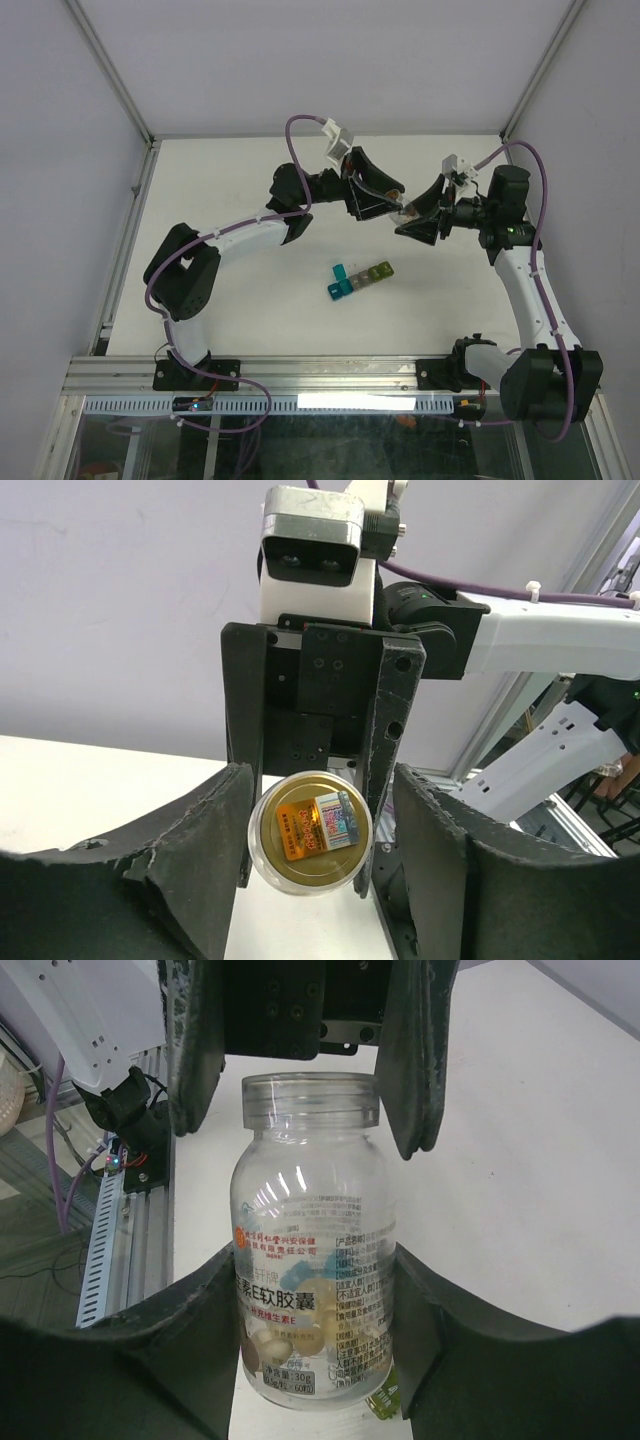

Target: Sort the pills into containers

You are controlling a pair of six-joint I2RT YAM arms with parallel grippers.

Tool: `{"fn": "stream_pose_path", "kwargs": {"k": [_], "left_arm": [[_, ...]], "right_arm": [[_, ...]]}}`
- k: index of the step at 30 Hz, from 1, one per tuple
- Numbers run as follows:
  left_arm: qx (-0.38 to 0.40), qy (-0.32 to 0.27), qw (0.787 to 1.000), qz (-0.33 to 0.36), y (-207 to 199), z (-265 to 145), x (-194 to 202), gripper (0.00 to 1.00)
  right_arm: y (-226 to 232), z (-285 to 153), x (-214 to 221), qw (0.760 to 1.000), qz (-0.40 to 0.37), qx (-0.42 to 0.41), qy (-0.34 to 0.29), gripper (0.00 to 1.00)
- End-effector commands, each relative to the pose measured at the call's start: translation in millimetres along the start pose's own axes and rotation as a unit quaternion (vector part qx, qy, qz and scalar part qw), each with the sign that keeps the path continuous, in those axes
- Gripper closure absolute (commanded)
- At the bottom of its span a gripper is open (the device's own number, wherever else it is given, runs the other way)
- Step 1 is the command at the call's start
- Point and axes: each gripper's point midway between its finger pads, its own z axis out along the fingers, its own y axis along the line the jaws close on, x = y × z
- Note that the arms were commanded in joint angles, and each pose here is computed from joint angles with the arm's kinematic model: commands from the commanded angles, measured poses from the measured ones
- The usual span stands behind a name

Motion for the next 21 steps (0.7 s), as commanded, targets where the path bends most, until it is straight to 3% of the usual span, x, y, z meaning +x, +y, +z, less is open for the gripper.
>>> {"fn": "stream_pose_path", "kwargs": {"k": [1, 4, 8, 9, 15, 17, 21], "left_arm": [[0.014, -0.006, 0.999, 0.037, -10.1, 9.4, -15.1, 0.43], [0.003, -0.009, 0.999, 0.045, -7.9, 11.4, -15.1, 0.59], [-0.012, -0.028, 0.998, 0.046, -5.5, 12.7, -17.1, 0.97], [-0.020, -0.039, 0.998, 0.045, -4.5, 12.1, -19.0, 1.00], [-0.119, -0.155, 0.981, 0.018, 8.3, 9.3, -25.3, 1.00], [-0.187, -0.197, 0.962, 0.011, 20.1, 6.6, -19.1, 1.00], [-0.324, -0.271, 0.906, -0.011, 54.6, -17.9, -11.1, 1.00]], "right_arm": [[-1.3, 0.6, -12.1, 1.000, -0.019, 0.004, -0.006, 1.00], [-3.6, 0.5, -11.3, 1.000, -0.015, 0.008, -0.006, 1.00], [-10.7, 0.6, -8.9, 1.000, -0.011, 0.025, -0.004, 1.00], [-14.8, 0.3, -8.2, 0.999, -0.011, 0.036, -0.002, 1.00], [-40.4, 4.3, -4.8, 0.992, -0.019, 0.121, 0.010, 1.00], [-54.4, 4.3, 0.1, 0.986, -0.028, 0.159, 0.025, 1.00], [-81.0, -5.4, 6.1, 0.963, -0.073, 0.255, 0.052, 1.00]]}}
